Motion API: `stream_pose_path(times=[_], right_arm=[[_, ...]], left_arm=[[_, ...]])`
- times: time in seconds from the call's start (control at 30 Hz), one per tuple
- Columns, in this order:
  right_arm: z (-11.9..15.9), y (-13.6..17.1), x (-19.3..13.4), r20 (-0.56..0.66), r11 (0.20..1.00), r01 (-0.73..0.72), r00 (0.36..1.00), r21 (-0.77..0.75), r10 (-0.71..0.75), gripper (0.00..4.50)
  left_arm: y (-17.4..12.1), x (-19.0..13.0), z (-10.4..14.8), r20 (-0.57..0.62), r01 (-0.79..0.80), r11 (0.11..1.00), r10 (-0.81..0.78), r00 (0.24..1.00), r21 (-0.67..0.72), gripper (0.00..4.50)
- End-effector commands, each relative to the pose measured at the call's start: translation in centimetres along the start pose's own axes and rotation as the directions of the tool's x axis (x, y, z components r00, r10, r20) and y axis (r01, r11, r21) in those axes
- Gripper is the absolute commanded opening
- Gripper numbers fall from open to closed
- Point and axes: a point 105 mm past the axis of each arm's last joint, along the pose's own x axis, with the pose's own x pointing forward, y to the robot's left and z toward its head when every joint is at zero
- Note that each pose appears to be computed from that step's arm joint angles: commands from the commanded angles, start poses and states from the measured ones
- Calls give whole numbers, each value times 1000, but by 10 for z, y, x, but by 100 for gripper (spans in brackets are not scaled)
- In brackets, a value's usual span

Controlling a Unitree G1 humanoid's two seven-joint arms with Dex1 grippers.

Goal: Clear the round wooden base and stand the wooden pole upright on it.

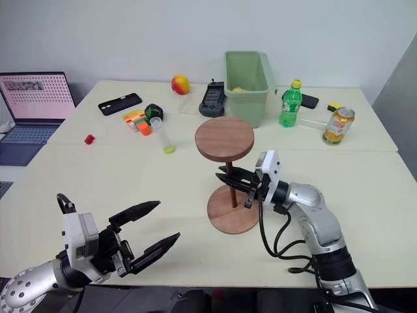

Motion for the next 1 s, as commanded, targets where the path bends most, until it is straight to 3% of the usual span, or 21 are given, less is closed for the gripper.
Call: stream_pose_path(times=[0.03,0.3,1.0], right_arm=[[-44,7,-10,-169,993,10,986,117,10,25],[-57,8,-15,-255,985,28,967,171,17,25],[-20,5,-4,-156,995,-3,988,96,18,25]], left_arm=[[-2,1,6,19,17,1000,-18,1000,20,450],[-2,4,6,26,22,999,-23,999,24,450],[-1,6,6,32,15,999,-16,999,28,450]])
